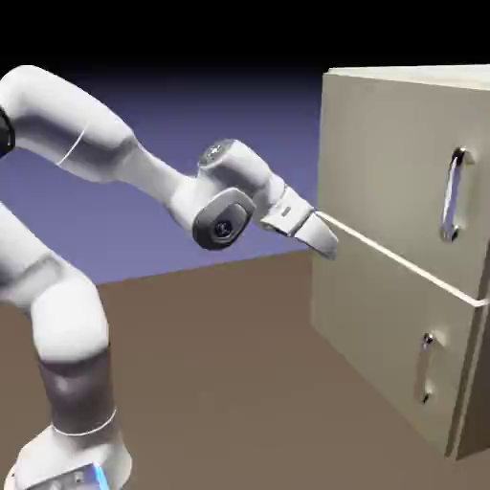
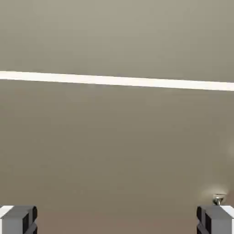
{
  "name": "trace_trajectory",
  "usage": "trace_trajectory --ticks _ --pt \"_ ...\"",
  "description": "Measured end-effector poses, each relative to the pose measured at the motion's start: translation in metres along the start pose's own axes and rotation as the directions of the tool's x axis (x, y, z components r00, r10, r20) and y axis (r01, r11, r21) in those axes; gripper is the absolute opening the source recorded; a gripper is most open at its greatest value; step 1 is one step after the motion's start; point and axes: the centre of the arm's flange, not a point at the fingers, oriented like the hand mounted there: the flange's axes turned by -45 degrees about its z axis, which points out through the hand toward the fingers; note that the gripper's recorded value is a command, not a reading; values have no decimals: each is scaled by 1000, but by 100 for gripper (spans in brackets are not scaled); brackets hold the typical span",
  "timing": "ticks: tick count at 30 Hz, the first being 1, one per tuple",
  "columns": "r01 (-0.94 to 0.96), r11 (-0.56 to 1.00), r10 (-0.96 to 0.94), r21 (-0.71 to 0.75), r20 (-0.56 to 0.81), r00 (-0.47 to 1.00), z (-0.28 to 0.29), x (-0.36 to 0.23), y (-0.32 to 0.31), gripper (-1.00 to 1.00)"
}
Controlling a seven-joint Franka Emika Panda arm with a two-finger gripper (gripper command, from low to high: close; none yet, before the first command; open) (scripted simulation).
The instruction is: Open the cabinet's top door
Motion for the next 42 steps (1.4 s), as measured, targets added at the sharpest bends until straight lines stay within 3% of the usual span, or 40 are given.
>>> trace_trajectory --ticks 25,42 --pt "66 998 -58 7 -393 918 -104 92 7 0" --pt "27 1000 -20 4 -581 814 -111 101 72 0"
